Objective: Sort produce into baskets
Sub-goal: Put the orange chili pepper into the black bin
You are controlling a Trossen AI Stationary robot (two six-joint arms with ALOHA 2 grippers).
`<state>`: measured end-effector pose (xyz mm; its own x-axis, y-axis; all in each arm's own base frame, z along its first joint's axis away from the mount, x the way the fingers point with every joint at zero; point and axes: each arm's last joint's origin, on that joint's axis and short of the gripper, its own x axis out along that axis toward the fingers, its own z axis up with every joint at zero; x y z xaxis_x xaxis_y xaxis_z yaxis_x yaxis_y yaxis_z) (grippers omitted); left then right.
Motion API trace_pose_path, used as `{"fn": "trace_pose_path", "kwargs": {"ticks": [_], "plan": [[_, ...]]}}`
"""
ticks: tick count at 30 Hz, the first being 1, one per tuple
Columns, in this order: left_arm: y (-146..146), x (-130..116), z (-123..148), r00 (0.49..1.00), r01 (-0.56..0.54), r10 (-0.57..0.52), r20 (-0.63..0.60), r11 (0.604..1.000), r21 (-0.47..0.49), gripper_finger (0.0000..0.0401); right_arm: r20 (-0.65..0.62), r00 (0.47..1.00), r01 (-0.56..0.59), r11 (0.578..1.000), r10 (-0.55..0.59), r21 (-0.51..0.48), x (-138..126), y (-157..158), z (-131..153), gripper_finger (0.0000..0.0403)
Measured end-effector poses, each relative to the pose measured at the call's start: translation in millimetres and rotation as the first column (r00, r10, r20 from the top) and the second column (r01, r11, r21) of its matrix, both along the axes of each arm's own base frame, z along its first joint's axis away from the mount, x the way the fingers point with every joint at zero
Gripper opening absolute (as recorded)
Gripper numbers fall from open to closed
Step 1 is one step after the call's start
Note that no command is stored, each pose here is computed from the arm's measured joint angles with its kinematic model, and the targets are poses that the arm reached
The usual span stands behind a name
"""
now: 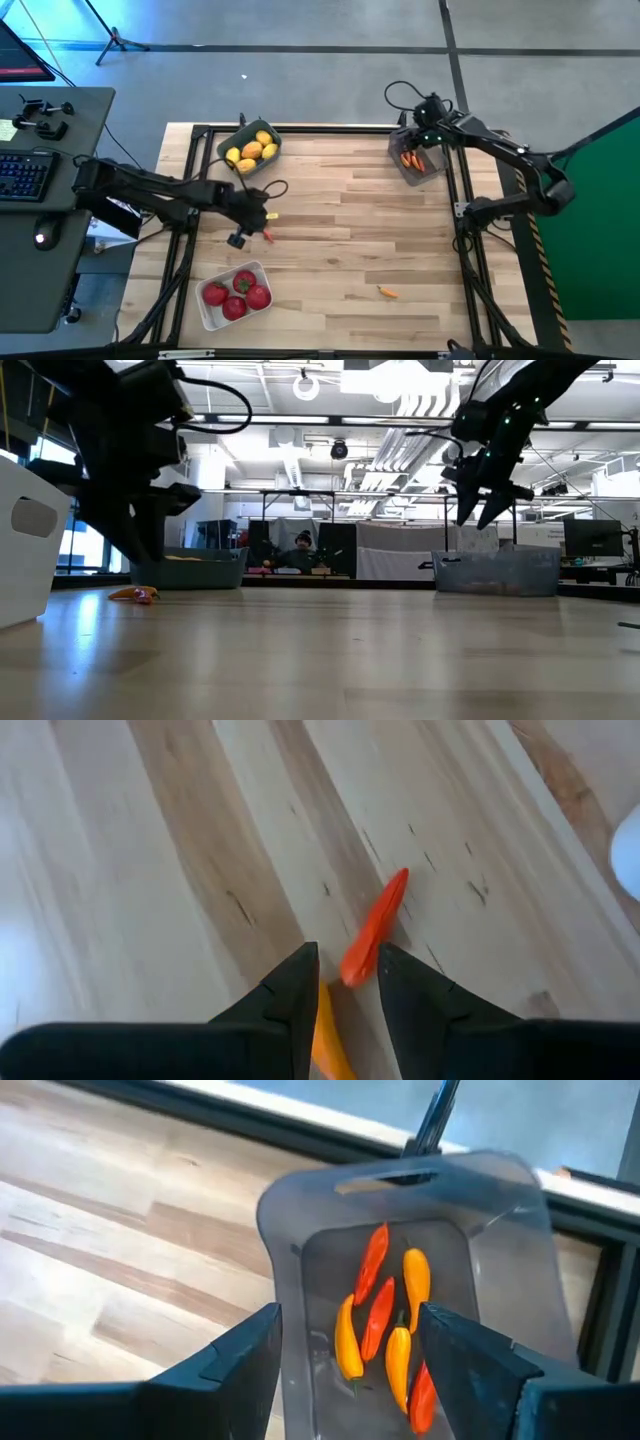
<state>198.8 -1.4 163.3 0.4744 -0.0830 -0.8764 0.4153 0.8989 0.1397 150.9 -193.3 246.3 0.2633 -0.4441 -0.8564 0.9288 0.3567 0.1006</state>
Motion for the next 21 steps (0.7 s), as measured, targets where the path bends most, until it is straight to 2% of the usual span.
{"fn": "trace_pose_path", "kwargs": {"ticks": [7, 13, 21], "plan": [[-5.7, 9.2, -16.6, 0.996, 0.07, -0.069, -0.05, 0.997, 0.023, 0.0094, 0.029, 1.0, -0.005, 0.999, 0.006, -0.044, -5.1, 6.1, 11.8, 0.0225], [-5.6, 14.2, -34.4, 0.989, 0.073, -0.07, -0.13, 0.997, 0.02, 0.0093, 0.025, 1.0, -0.018, 0.998, 0.019, -0.053, -5.7, 6.8, 13.0, 0.0225], [-5.6, 19.4, -37.3, 0.988, 0.053, -0.049, -0.145, 0.998, 0.02, 0.0059, -0.002, 0.998, -0.063, 0.996, 0.063, -0.068, -5.7, 6.8, 13.0, 0.0225]]}}
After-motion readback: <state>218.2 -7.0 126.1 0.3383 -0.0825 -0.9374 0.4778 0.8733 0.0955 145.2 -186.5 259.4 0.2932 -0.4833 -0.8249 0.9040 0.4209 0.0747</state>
